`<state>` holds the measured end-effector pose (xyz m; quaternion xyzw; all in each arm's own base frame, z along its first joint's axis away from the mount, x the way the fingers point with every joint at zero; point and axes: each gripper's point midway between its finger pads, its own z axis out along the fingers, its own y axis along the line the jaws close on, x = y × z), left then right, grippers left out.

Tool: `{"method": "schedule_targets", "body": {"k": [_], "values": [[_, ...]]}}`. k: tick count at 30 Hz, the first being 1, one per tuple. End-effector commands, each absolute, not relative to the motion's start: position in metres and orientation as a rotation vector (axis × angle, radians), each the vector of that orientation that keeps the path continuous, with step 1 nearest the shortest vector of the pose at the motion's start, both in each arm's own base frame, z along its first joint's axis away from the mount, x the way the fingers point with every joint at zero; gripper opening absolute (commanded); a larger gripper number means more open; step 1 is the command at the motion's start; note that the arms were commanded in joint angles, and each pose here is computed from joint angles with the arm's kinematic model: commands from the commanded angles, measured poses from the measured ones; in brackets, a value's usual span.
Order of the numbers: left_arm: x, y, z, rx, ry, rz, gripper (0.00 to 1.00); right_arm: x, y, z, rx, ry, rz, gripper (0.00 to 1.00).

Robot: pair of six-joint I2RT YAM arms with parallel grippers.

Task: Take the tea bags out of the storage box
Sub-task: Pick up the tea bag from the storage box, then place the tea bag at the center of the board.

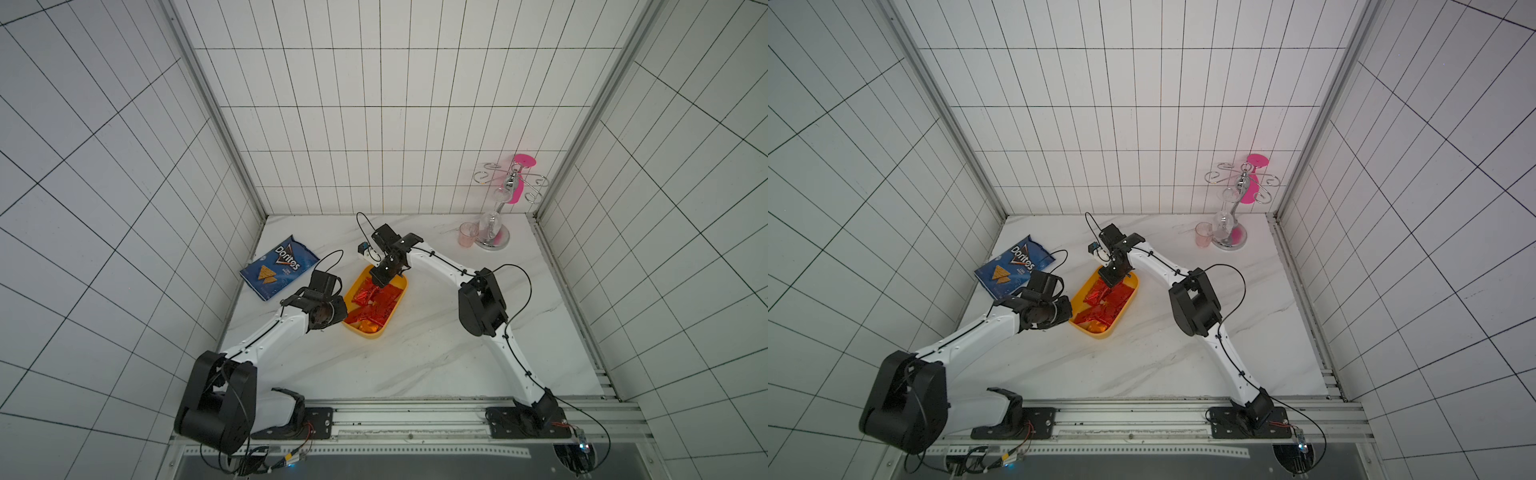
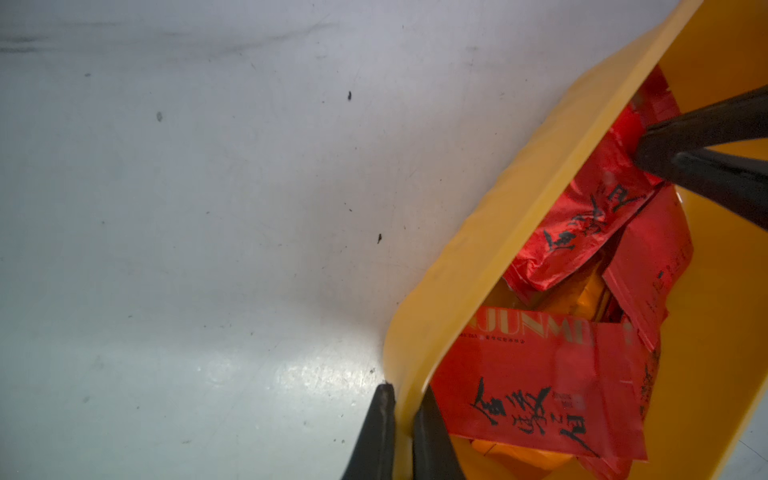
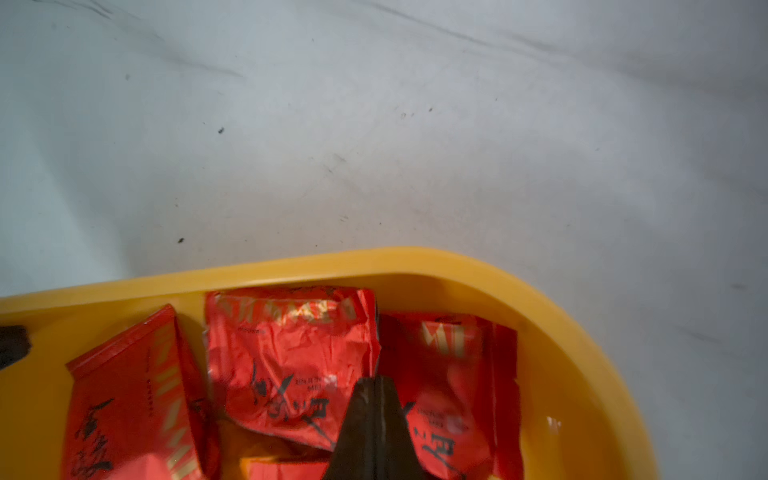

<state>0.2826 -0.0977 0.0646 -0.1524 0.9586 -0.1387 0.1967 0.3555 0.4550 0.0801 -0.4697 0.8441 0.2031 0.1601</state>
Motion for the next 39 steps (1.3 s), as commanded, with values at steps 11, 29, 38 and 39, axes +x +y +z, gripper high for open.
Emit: {"method": "schedule_targets", "body": {"k": [11, 29, 38, 39], "values": [[0.28, -0.083, 0.059, -0.51, 2.66, -0.302, 0.0, 0.368, 0.353, 0.216, -0.898, 2.318, 0.497, 0.0], [0.272, -0.05, 0.057, -0.722, 2.588, -0.272, 0.0, 0.393, 0.27, 0.102, -0.629, 2.627, 0.532, 0.0], [0.272, -0.051, 0.06, -0.702, 2.578, -0.29, 0.0, 0.396, 0.279, 0.087, -0.66, 2.661, 0.513, 0.42], [0.273, -0.052, 0.06, -0.7, 2.579, -0.291, 0.0, 0.397, 0.278, 0.096, -0.669, 2.649, 0.497, 0.51]]}}
